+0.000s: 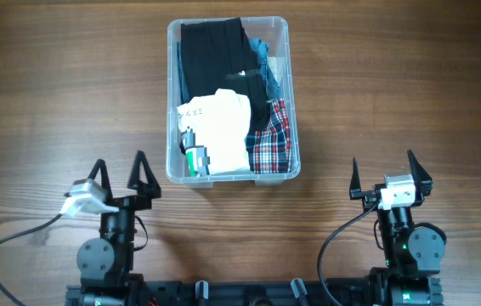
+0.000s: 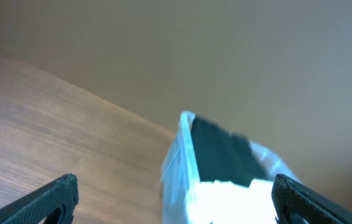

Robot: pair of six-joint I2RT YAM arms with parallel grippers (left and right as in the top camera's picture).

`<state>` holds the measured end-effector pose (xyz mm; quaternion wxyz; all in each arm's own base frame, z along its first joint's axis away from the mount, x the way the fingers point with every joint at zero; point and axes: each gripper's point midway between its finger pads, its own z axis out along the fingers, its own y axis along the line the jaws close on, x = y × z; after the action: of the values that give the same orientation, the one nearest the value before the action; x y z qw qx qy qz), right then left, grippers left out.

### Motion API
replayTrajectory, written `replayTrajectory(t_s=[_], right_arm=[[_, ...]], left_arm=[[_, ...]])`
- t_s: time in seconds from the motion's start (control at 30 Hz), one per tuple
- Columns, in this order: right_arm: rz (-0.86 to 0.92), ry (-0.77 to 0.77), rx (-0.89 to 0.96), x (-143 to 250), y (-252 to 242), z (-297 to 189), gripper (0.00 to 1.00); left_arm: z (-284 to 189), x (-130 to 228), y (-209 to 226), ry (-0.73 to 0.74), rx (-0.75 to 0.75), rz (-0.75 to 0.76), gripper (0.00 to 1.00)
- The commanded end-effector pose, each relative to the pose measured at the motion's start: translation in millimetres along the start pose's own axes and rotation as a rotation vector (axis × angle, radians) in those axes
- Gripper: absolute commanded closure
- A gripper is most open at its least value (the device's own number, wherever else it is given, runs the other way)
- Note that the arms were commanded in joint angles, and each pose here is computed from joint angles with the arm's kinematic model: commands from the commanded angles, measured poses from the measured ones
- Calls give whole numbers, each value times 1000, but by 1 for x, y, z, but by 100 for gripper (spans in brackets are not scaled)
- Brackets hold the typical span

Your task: Pack container

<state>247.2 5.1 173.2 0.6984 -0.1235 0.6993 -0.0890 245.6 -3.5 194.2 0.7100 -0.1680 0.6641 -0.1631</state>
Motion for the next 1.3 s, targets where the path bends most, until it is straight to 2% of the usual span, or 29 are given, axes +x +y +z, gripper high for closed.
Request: replayTrajectory(t_s=[0.0, 0.13, 0.33, 1.03, 1.27], right_arm=[[-13, -19, -9, -4, 1, -1, 0], [-13, -19, -9, -4, 1, -1, 0], [-13, -19, -9, -4, 1, -1, 0], [-13, -19, -9, -4, 1, -1, 0], [-13, -19, -10, -4, 1, -1, 0]], left_arm=[[-1, 22, -2, 83, 47, 253, 0], [-2, 37, 5, 146, 31, 336, 0], [-3, 38, 3, 149, 53, 423, 0], [-3, 38, 5, 147, 46, 425, 0], [-2, 29, 21, 128, -25, 425, 0]])
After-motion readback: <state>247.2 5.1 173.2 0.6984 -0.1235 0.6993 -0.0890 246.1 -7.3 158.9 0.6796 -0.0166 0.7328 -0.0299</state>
